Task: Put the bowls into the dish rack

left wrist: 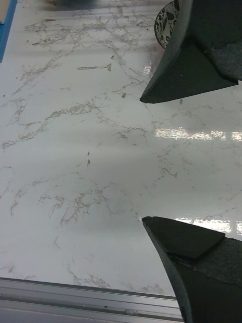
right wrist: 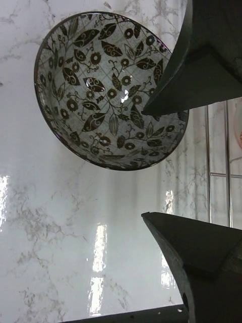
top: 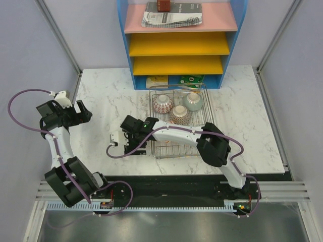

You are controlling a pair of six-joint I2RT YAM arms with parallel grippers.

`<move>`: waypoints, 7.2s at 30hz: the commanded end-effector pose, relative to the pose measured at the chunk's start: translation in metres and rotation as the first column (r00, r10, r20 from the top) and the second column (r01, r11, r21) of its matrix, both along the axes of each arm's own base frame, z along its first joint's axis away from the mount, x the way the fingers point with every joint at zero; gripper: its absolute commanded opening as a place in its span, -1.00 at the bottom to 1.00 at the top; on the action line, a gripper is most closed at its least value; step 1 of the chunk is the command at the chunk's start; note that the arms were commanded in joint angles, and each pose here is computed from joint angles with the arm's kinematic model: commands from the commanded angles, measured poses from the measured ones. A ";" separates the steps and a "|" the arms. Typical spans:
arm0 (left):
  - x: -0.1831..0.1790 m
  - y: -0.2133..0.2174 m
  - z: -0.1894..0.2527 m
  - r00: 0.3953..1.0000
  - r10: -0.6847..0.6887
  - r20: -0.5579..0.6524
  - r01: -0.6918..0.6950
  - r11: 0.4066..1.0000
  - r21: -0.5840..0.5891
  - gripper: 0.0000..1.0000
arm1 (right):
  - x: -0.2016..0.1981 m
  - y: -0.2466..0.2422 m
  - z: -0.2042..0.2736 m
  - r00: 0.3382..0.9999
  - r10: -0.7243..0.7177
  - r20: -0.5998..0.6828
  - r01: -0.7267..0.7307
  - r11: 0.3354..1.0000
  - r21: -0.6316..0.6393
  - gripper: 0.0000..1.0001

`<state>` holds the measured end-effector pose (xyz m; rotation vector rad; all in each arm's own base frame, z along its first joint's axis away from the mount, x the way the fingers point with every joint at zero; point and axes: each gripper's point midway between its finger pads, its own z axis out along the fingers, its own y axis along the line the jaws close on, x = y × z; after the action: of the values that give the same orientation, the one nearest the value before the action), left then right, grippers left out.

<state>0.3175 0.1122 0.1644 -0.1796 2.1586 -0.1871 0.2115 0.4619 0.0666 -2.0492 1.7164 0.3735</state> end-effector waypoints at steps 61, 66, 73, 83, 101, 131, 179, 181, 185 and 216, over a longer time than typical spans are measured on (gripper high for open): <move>-0.005 0.004 0.015 0.996 0.036 0.076 -0.035 0.999 -0.018 0.99 | 0.015 0.062 0.126 0.992 -0.115 -0.057 0.128 0.922 0.366 -1.00; -0.005 0.002 0.019 0.996 0.027 0.088 -0.025 1.000 -0.014 0.99 | 0.040 0.060 0.182 0.973 -0.176 -0.151 0.228 0.839 0.494 -1.00; -0.005 0.000 0.019 0.996 0.015 0.089 -0.013 1.000 -0.024 0.99 | 0.077 0.021 0.258 0.919 -0.221 -0.326 0.384 0.685 0.618 -1.00; -0.003 -0.008 0.024 0.993 -0.029 0.112 0.033 0.999 -0.035 0.99 | 0.104 -0.073 0.322 0.825 -0.147 -0.546 0.541 0.485 0.687 -1.00; -0.012 -0.030 0.046 0.972 -0.165 0.165 0.165 0.986 0.012 0.99 | 0.052 -0.200 0.290 0.601 0.248 -0.760 0.690 0.319 0.650 -1.00; -0.018 -0.037 0.044 0.970 -0.181 0.163 0.182 0.983 0.007 0.99 | 0.051 -0.255 0.164 0.408 -0.009 -0.913 0.880 0.268 0.391 -1.00; -0.019 -0.039 0.039 0.970 -0.184 0.156 0.187 0.982 -0.005 0.99 | 0.045 -0.251 0.133 0.314 -0.066 -0.947 0.923 0.254 0.288 -1.00; -0.019 -0.040 0.039 0.970 -0.187 0.156 0.191 0.981 -0.011 0.99 | 0.046 -0.252 0.126 0.309 -0.087 -0.947 0.926 0.255 0.279 -1.00; -0.019 -0.039 0.038 0.970 -0.186 0.154 0.190 0.982 -0.010 0.99 | 0.051 -0.254 0.117 0.288 -0.110 -0.951 0.935 0.249 0.254 -1.00; -0.020 -0.044 0.041 0.967 -0.196 0.163 0.201 0.980 -0.012 0.99 | 0.066 -0.271 0.081 0.264 -0.324 -0.908 0.951 0.247 0.188 0.56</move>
<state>0.2967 0.0750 0.1951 -0.0196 2.0476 -0.3293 0.2660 0.1977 0.1501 -0.1923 2.1565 1.5623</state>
